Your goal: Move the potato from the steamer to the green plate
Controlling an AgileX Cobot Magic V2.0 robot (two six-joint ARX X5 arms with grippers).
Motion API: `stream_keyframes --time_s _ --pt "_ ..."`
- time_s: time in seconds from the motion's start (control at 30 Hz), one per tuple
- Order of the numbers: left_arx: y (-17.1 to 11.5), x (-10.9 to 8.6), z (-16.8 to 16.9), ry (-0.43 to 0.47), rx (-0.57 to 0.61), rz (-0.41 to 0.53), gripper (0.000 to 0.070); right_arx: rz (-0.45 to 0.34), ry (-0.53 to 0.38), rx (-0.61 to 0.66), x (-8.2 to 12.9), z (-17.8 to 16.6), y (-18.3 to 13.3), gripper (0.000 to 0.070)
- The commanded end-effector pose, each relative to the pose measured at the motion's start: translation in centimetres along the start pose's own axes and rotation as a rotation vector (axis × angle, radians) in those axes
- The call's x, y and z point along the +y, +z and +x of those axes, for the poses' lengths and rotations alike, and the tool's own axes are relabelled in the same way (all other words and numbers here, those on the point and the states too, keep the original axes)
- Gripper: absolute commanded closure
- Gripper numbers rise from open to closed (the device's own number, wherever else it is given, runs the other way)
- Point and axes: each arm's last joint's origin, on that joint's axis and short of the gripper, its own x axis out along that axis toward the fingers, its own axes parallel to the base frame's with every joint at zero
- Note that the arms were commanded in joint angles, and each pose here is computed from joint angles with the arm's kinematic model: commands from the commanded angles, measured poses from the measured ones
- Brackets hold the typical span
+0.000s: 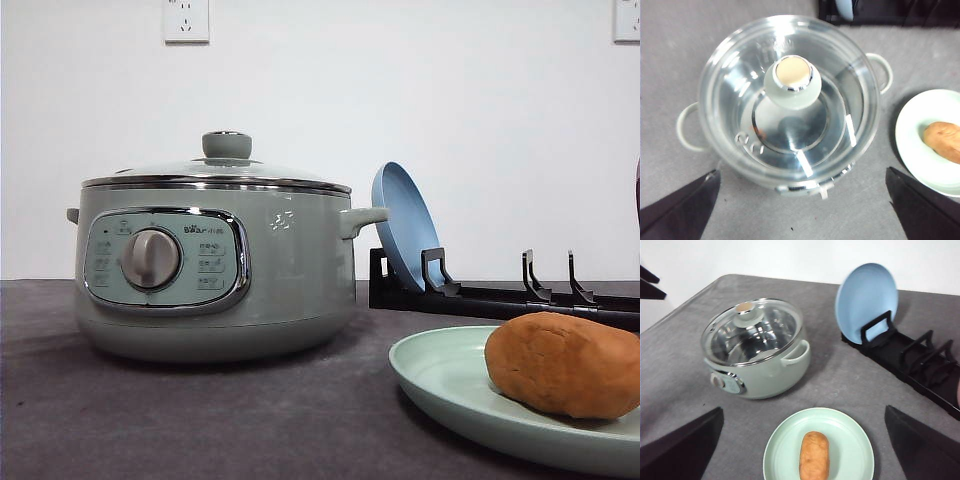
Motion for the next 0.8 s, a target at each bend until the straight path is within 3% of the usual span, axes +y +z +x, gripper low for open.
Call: stream_keyframes --time_s 0.0,0.13,0.37,0.5,0.77 --pt "-1.4 -0.1 -1.0 -0.002 -0.044 0.000 0.0025 -0.022 0.011 -0.013 0.1 -0.2 0.3 0.0047" --pt "-5.4 -0.2 -3.1 -0.034 -0.155 0.002 0.0024 -0.032 0.021 -0.010 0.1 -0.2 0.3 0.0047" --pt "-10.4 -0.7 -6.6 -0.244 -0.361 -0.044 0.0025 -0.069 0.113 0.010 0.4 -0.2 0.2 0.0048" --pt "-11.9 -0.8 -8.5 -0.270 -0.433 -0.044 0.0025 -0.070 0.166 0.017 0.5 -0.3 0.2 0.0048" --pt "-13.2 -0.8 -10.2 -0.270 -0.504 -0.023 0.0025 -0.069 0.169 0.019 0.5 -0.3 0.1 0.0048"
